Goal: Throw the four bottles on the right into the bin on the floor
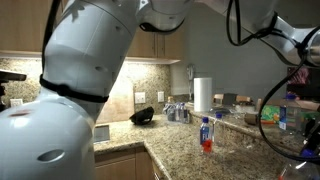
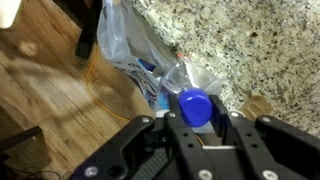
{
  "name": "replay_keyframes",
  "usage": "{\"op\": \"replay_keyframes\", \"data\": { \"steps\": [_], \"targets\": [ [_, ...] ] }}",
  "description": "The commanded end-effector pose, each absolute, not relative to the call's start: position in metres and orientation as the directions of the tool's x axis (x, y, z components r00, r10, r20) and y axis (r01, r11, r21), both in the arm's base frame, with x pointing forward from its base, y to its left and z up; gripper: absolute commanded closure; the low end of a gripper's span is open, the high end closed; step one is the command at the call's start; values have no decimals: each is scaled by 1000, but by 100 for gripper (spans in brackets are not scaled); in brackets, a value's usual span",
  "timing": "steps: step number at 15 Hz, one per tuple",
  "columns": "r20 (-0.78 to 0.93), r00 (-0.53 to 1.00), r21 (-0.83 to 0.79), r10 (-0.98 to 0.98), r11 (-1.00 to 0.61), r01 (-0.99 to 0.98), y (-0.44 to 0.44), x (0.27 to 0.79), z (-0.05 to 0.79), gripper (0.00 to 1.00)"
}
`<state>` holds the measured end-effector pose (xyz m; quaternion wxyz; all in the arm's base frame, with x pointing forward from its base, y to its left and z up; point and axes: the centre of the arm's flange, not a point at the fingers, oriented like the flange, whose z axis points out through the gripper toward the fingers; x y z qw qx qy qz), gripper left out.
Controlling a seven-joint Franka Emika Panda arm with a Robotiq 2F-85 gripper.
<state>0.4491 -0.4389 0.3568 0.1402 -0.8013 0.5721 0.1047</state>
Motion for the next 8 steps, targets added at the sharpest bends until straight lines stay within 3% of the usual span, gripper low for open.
{"op": "replay_keyframes", "data": {
  "steps": [1, 8],
  "targets": [
    [-338, 306, -106, -890, -288, -952, -440, 451, 358, 86],
    [-438, 149, -70, -886, -131, -989, -493, 430, 336, 86]
  ]
}}
